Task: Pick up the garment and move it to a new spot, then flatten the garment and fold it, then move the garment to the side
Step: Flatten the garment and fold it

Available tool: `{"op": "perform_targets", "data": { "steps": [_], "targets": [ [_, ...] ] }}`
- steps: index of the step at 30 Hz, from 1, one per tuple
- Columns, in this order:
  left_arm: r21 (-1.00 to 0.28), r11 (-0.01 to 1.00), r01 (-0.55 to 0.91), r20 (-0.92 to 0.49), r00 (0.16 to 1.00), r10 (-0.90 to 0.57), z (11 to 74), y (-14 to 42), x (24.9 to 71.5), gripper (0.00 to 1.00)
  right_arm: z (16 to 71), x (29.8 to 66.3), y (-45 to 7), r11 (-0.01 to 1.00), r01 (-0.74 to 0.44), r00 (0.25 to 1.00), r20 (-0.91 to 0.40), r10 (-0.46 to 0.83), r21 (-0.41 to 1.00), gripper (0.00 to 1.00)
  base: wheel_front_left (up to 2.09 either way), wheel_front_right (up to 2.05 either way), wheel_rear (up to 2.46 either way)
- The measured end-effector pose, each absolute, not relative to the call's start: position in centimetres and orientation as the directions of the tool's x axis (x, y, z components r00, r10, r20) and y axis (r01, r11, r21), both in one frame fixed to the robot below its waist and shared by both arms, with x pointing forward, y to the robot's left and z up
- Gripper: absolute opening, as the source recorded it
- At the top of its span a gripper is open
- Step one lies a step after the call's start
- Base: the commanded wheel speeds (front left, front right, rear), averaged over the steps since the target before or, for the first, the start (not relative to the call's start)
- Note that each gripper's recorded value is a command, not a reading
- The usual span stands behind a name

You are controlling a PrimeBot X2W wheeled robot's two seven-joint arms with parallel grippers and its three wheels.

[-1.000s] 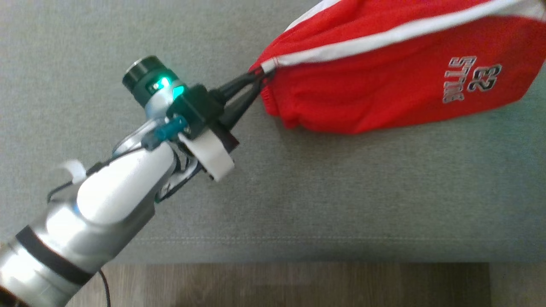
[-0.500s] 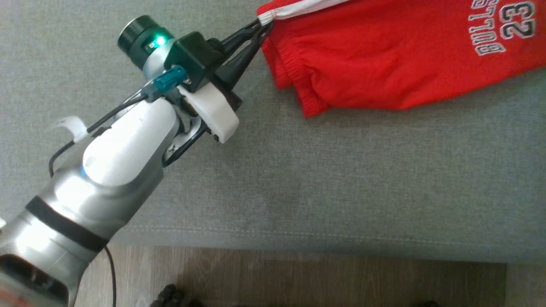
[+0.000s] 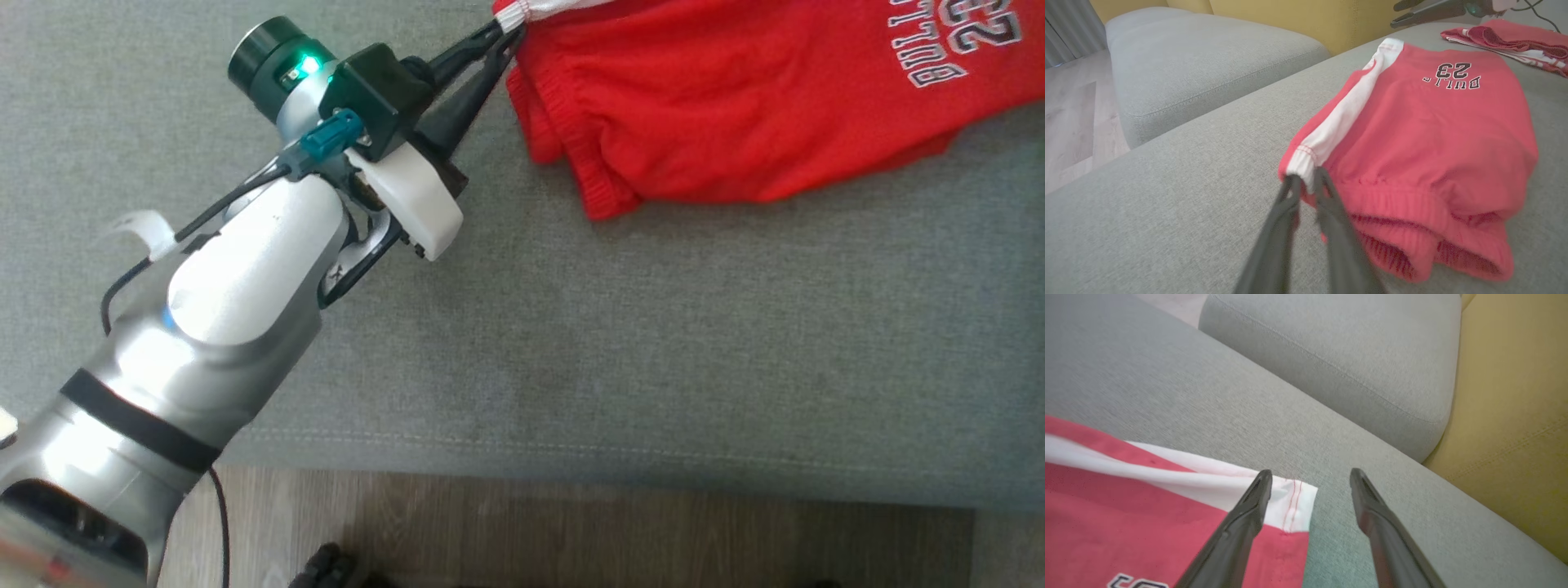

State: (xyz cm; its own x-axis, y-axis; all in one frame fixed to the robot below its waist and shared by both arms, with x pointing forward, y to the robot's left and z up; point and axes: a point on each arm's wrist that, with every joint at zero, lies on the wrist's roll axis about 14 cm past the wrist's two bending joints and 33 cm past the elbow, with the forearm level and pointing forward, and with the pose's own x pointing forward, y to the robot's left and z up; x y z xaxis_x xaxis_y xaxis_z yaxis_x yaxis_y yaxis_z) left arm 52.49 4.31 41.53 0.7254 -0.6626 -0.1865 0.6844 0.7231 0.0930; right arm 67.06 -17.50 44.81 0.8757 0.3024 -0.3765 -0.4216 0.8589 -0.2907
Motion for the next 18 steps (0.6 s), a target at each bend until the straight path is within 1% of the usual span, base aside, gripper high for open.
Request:
{"op": "perform_targets", "data": {
  "steps": [6,9,11,13,15,18],
  "targets": [
    [0.116,0.765,0.634,-0.158,0.772,-0.616,43.1,5.1,52.4,1.0,48.8,66.7,-17.6,0.894,-0.378,0.917,-0.229,0.327,-0.239,1.0,0.0,0.0,0.0],
    [0.116,0.804,0.584,-0.146,0.81,-0.568,43.7,5.7,51.6,1.0,50.7,65.6,-17.9,0.916,-0.353,0.931,-0.166,0.325,-0.191,1.0,0.0,0.0,0.0],
    [0.113,0.835,0.539,-0.128,0.841,-0.525,44.3,6.2,50.8,1.0,50.3,64.1,-18.1,0.928,-0.344,0.932,-0.17,0.32,-0.142,1.0,0.0,0.0,0.0],
    [0.101,0.865,0.492,-0.1,0.87,-0.483,45.1,6.5,49.9,1.0,48.9,61.9,-18.3,0.936,-0.339,0.927,-0.206,0.315,-0.095,1.0,0.0,0.0,0.0],
    [0.034,0.903,0.428,-0.067,0.903,-0.425,46.2,6.7,48.8,1.0,47.5,59.7,-18.9,0.944,-0.324,0.922,-0.244,0.301,-0.059,1.0,0.0,0.0,0.0],
    [-0.045,0.936,0.35,-0.027,0.936,-0.351,47.6,6.7,46.7,1.0,47.3,57.5,-20.6,0.964,-0.266,0.936,-0.242,0.256,-0.01,1.0,0.0,0.0,0.0]
  ]
}}
